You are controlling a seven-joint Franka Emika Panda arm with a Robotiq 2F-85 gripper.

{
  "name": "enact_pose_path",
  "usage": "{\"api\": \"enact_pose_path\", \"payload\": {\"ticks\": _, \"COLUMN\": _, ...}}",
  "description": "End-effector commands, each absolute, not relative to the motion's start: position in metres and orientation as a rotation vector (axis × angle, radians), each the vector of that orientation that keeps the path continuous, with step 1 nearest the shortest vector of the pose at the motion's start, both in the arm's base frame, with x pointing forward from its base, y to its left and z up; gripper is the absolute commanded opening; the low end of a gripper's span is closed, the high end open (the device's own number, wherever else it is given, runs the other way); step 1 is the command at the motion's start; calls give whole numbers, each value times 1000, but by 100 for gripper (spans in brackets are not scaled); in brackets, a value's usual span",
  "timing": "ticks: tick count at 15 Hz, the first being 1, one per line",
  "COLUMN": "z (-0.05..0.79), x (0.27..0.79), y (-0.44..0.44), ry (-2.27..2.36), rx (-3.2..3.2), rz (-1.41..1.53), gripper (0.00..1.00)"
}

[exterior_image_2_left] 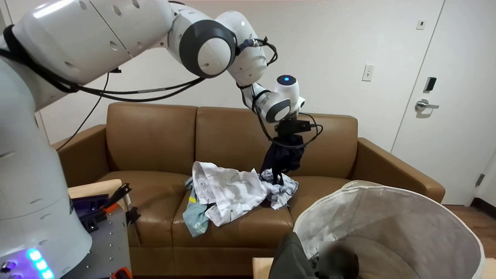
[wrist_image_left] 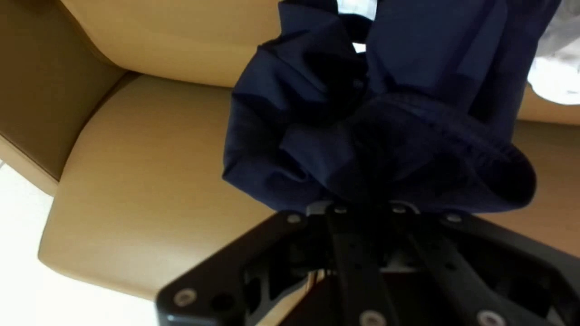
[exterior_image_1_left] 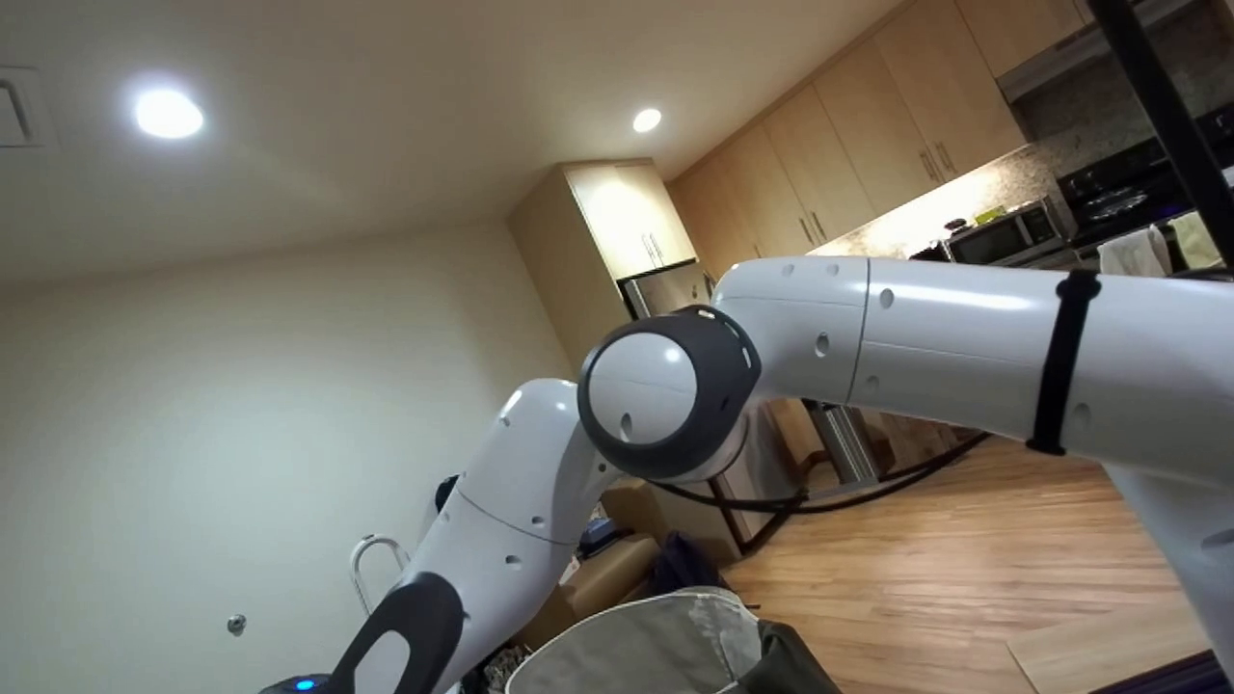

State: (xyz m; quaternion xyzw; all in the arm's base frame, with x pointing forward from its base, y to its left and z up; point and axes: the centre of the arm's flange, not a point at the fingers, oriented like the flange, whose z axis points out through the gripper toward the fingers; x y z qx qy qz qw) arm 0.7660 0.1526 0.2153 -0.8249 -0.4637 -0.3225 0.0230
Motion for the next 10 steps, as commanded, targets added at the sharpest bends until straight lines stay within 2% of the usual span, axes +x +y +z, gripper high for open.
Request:
{"api": "enact_pose_path", "payload": {"ticks": 1, "z": 193, "x": 766, "y": 172, "ry": -1589, "rx": -2535, "rz": -920, "gripper": 7}}
{"api": "enact_pose_path", "payload": {"ticks": 4, "z": 165, "x": 759, "y": 180, "ry": -1518, "rx": -2548, "rz": -736, "gripper": 8}}
{"api": "enact_pose_path", "payload": {"ticks": 6, "z": 162, "x": 748, "y": 180, "ry": -1537, "rx": -2535, "rz": -754, "gripper": 11}}
{"api": "enact_pose_path", "payload": {"ticks": 10, "z": 134, "x": 746, "y": 173, "ry": -1431, "rx": -2594, "rz": -533, "gripper": 7}}
